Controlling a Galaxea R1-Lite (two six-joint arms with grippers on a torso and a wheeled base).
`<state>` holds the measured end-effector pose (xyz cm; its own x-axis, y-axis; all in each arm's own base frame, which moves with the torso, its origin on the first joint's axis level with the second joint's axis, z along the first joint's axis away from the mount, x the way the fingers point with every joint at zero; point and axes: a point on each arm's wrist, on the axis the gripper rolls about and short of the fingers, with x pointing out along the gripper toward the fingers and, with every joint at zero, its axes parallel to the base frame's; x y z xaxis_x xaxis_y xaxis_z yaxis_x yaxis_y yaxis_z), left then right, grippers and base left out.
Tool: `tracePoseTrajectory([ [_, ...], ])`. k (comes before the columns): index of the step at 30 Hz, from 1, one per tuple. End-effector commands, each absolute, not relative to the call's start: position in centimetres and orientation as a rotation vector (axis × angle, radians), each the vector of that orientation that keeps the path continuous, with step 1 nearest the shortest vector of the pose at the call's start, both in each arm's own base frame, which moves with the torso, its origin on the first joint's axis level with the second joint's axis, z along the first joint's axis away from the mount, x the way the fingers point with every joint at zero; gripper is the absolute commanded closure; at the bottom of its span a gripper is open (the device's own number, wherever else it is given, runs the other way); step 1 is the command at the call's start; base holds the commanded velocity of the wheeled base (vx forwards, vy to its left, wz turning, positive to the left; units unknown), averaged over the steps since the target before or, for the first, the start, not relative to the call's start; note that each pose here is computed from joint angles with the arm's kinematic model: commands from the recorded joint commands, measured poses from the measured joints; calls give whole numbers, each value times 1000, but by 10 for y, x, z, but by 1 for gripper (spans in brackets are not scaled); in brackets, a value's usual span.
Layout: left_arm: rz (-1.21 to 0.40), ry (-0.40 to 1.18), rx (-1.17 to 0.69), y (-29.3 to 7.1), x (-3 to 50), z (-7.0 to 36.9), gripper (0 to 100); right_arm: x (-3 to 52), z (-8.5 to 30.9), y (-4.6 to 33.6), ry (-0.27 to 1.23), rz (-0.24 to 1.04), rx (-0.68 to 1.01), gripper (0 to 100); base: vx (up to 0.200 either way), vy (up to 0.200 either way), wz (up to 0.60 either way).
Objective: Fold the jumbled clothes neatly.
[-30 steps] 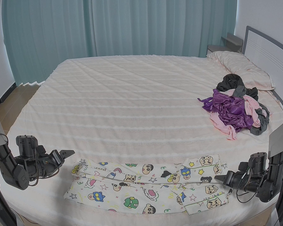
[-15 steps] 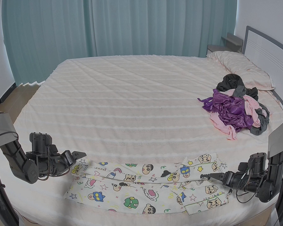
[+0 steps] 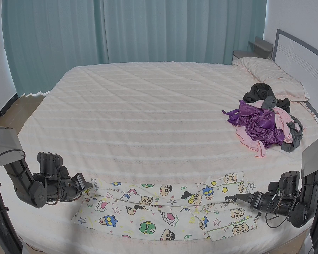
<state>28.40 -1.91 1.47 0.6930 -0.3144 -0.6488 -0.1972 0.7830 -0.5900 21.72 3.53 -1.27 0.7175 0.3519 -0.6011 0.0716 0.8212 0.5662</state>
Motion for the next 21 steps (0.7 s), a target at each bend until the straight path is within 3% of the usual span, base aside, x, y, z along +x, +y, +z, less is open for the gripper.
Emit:
tracePoseTrajectory([
  [1, -56, 821, -690, -15, 281, 15, 100, 213, -1, 35, 726, 172, 597, 0, 0, 0, 0],
  [6, -74, 755, -686, -14, 281, 32, 100, 215, 17, 37, 622, 154, 570, 0, 0, 0, 0],
  [13, -122, 699, -622, -15, 284, 45, 100, 233, 29, 60, 559, 258, 549, 0, 0, 0, 0],
  [21, -124, 700, -616, -16, 284, 45, 100, 263, 38, 93, 606, 283, 508, 0, 0, 0, 0],
])
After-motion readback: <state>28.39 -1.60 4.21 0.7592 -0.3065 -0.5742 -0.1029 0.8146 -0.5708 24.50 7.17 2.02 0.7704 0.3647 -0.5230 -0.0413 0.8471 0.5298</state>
